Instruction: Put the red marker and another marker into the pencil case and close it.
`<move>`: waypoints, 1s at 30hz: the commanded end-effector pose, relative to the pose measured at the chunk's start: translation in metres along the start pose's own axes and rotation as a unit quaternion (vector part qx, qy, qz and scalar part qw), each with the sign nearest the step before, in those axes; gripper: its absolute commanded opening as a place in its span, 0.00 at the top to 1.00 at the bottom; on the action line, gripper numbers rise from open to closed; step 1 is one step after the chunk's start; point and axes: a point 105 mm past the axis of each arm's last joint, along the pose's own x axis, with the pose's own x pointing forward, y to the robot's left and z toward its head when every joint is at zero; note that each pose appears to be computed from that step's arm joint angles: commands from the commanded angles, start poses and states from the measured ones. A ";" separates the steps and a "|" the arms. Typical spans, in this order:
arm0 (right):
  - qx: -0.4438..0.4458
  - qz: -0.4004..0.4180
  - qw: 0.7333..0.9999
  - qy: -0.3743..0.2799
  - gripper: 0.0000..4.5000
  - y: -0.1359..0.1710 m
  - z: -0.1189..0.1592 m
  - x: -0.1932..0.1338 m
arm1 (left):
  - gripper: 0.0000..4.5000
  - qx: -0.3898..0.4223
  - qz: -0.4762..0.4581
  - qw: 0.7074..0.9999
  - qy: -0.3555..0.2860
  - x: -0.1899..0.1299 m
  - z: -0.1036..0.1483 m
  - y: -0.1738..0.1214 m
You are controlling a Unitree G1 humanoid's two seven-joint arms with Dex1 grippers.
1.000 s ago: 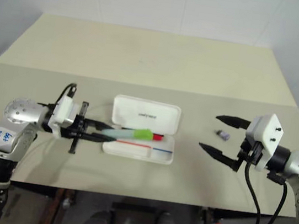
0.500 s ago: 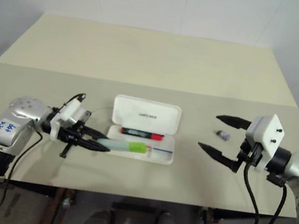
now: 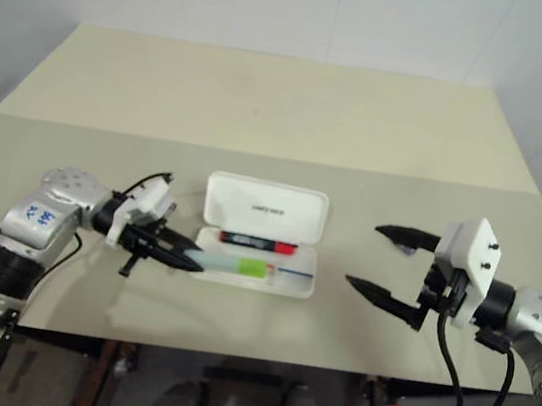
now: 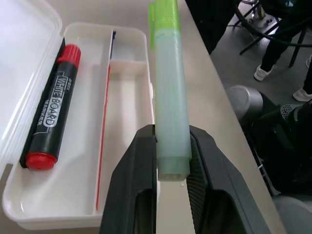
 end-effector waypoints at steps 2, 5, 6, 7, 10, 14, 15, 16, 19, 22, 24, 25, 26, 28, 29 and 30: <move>-0.023 -0.006 1.000 -0.012 0.00 0.003 0.013 -0.002 | 0.92 0.023 -0.011 1.000 0.009 0.000 0.005 0.003; -0.024 -0.008 1.000 -0.015 0.00 0.003 0.014 -0.001 | 0.92 0.029 -0.013 0.999 0.015 0.001 0.003 0.005; -0.024 -0.009 1.000 -0.015 0.00 0.003 0.015 -0.001 | 0.92 0.029 -0.013 0.999 0.016 0.002 0.003 0.005; -0.024 -0.009 1.000 -0.016 0.00 0.003 0.015 -0.001 | 0.92 0.029 -0.013 0.999 0.016 0.002 0.003 0.006; -0.025 -0.011 0.999 -0.018 0.00 0.003 0.016 0.000 | 0.92 0.033 -0.017 0.999 0.020 0.003 0.002 0.007; -0.027 -0.013 0.999 -0.019 0.00 0.003 0.016 0.000 | 0.92 0.032 -0.025 0.999 0.019 0.005 0.003 0.006; -0.027 -0.014 0.999 -0.020 0.00 0.003 0.016 0.000 | 0.92 0.033 -0.026 0.999 0.019 0.005 0.003 0.006; -0.027 -0.014 0.999 -0.020 0.00 0.003 0.016 0.000 | 0.92 0.034 -0.027 0.999 0.018 0.005 0.004 0.006; -0.029 -0.016 0.999 -0.020 0.00 0.002 0.017 0.000 | 0.92 0.029 -0.037 0.999 0.020 0.007 0.002 0.003; -0.029 -0.017 0.999 -0.021 0.00 0.002 0.017 0.000 | 0.92 0.027 -0.040 0.999 0.023 0.008 0.001 0.003; -0.030 -0.018 0.999 -0.022 0.00 0.002 0.017 0.001 | 0.92 0.028 -0.037 0.999 0.023 0.008 0.000 0.004; -0.030 -0.019 0.999 -0.022 0.00 0.002 0.017 0.000 | 0.84 0.024 -0.042 0.998 0.027 0.008 -0.002 0.003; -0.031 -0.019 0.999 -0.022 0.00 0.002 0.017 0.000 | 0.75 0.028 -0.036 0.999 0.028 0.009 -0.002 0.005; -0.031 -0.020 0.999 -0.022 0.00 0.001 0.017 0.001 | 0.62 0.025 -0.032 0.999 0.025 0.009 -0.002 0.006; -0.032 -0.020 0.999 -0.023 0.00 0.001 0.017 0.001 | 0.55 0.026 -0.034 0.999 0.024 0.009 -0.002 0.006; -0.032 -0.020 0.999 -0.023 0.00 0.001 0.017 0.001 | 0.48 0.026 -0.036 0.999 0.025 0.009 -0.002 0.005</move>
